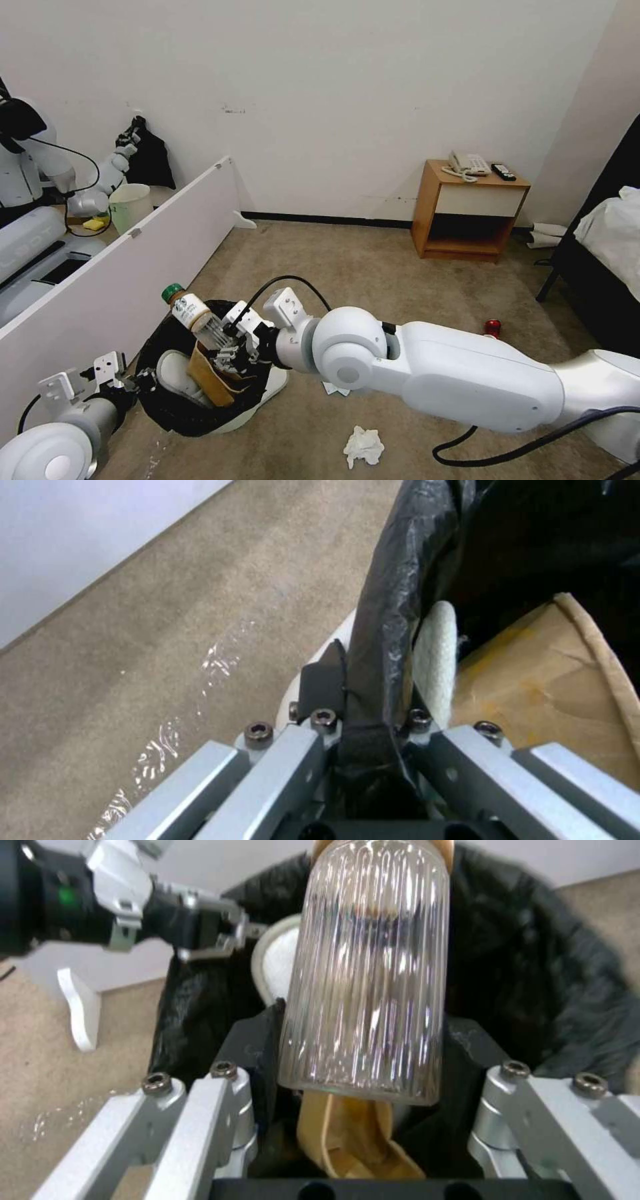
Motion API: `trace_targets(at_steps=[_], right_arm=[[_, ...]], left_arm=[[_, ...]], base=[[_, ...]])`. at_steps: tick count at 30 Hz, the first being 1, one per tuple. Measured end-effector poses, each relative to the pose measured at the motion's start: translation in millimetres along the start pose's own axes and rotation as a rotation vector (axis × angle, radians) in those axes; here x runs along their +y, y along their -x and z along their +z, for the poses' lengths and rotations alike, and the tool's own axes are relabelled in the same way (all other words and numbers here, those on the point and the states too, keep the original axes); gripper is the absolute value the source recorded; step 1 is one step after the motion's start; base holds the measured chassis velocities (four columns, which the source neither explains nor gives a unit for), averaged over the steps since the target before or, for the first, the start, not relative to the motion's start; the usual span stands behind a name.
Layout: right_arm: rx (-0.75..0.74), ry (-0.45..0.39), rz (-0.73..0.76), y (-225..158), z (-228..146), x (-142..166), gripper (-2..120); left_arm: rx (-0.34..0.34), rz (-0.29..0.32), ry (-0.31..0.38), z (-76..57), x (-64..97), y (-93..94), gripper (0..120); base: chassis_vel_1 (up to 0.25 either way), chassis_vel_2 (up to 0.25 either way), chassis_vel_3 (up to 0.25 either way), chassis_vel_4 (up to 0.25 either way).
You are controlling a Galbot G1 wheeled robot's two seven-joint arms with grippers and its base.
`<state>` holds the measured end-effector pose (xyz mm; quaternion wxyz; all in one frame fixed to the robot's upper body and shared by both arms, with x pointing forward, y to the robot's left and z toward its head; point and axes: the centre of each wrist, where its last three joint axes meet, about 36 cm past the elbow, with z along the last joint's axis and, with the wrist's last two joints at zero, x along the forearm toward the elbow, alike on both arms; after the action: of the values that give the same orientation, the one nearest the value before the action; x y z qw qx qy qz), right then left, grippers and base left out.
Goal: Pick up the trash bin, then pick up the garbage from the floor and place it into the trash bin.
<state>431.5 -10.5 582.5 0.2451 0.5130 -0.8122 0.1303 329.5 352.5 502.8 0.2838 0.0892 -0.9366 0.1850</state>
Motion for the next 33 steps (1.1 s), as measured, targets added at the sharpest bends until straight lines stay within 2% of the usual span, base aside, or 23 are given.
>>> trace_targets(at_steps=[8, 20, 21, 24, 28, 29, 31, 33], right_arm=[[0.047, 0.001, 0.005, 23, 12, 3, 45], [0.068, 0.013, 0.015, 28, 20, 5, 45], [0.070, 0.016, 0.021, 28, 21, 4, 52], [0.071, 0.017, 0.026, 27, 22, 2, 57], [0.071, 0.020, 0.040, 23, 24, -2, 76], [0.071, 0.020, 0.040, 23, 24, -2, 76], [0.068, 0.020, 0.044, 20, 25, -3, 88], [0.067, 0.021, 0.047, 19, 25, -4, 92]], left_arm=[[-0.008, 0.002, 0.000, -1.8, -0.4, -2.7, 1], [-0.006, 0.004, -0.003, -1.0, -0.9, -3.1, 1], [-0.005, 0.004, -0.003, -0.3, -0.9, -3.1, 1], [-0.004, 0.003, -0.003, 0.1, -0.8, -3.1, 1], [-0.002, 0.001, -0.003, 1.0, -0.6, -3.2, 1], [-0.002, 0.001, -0.003, 1.0, -0.6, -3.2, 1], [-0.001, 0.001, -0.003, 1.7, -0.8, -3.2, 1], [-0.001, 0.000, -0.003, 1.9, -0.9, -3.1, 1]], base=[[0.000, 0.000, 0.000, 0.000], [0.000, 0.000, 0.000, 0.000], [0.000, 0.000, 0.000, 0.000], [0.000, 0.000, 0.000, 0.000], [0.000, 0.000, 0.000, 0.000], [0.000, 0.000, 0.000, 0.000], [0.000, 0.000, 0.000, 0.000], [0.000, 0.000, 0.000, 0.000]])
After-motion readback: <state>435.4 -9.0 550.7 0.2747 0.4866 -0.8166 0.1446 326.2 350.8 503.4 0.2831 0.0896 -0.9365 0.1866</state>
